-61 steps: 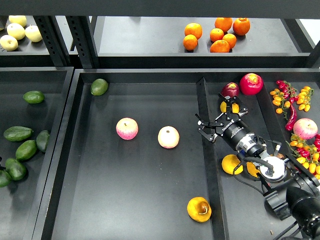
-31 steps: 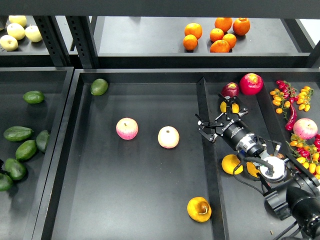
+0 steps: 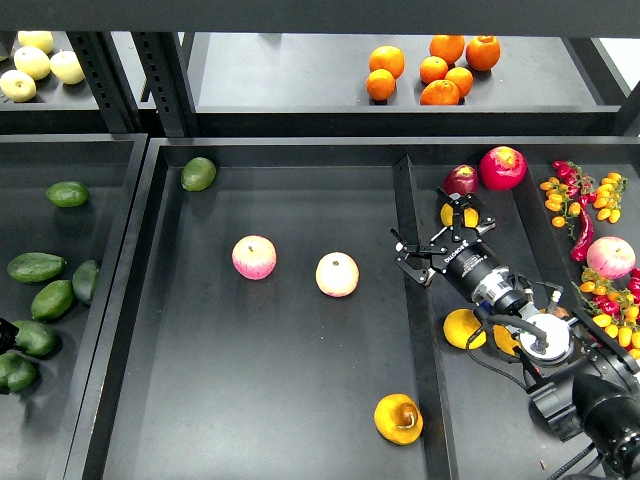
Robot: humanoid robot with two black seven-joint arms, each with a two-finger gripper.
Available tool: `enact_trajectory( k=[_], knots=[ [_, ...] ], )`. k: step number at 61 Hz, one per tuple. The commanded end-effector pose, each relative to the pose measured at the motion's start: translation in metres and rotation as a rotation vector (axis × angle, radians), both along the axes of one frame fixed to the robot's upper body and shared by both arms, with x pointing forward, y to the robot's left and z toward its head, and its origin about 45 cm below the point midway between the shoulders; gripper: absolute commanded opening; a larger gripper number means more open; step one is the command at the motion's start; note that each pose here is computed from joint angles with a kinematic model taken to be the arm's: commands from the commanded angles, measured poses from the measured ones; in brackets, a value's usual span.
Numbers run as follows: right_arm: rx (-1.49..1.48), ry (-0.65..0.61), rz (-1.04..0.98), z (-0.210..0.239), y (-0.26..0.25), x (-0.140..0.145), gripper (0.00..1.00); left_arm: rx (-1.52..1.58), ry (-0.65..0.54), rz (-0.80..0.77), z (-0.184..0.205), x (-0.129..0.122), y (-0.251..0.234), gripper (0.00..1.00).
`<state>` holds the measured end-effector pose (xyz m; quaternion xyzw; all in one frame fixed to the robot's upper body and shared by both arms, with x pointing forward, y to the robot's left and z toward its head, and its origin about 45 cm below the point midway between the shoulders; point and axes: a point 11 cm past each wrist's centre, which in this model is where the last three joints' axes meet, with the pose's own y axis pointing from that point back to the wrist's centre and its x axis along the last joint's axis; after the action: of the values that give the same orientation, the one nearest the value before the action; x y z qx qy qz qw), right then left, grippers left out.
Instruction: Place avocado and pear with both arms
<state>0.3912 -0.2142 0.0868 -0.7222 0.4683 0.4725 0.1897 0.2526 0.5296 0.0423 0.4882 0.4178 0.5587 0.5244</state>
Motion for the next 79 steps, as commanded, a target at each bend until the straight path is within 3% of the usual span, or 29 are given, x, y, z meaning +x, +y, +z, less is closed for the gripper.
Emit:
enact_trajectory(
  k=[1,16,33,57,66,79],
  knots=[
    [-0.001,0.0,0.001,0.0,0.0,0.0,1.0,-0.004,-0.003,0.001,0.0,0.001,-0.001,0.84],
    [-0.001,0.0,0.001,0.0,0.0,0.0,1.0,-0.032,-0.034,0.001,0.002,0.012,-0.01,0.91],
    [-0.003,0.005,0.002,-0.002,0.0,-0.001,1.0,-0.192,-0.211,0.08,0.016,0.054,-0.041,0.89],
    [-0.002,-0.001,0.004,0.0,0.001,0.0,1.0,-0.792,-0.632,0.058,0.088,0.154,-0.201,0.88],
    [-0.003,0.007,0.013,-0.001,0.001,-0.001,1.0,-0.943,-0.718,0.035,0.113,0.165,-0.242,0.88],
    [-0.008,0.02,0.04,-0.001,0.003,-0.002,1.0,-1.099,-0.775,0.032,0.128,0.161,-0.283,0.89]
  ],
)
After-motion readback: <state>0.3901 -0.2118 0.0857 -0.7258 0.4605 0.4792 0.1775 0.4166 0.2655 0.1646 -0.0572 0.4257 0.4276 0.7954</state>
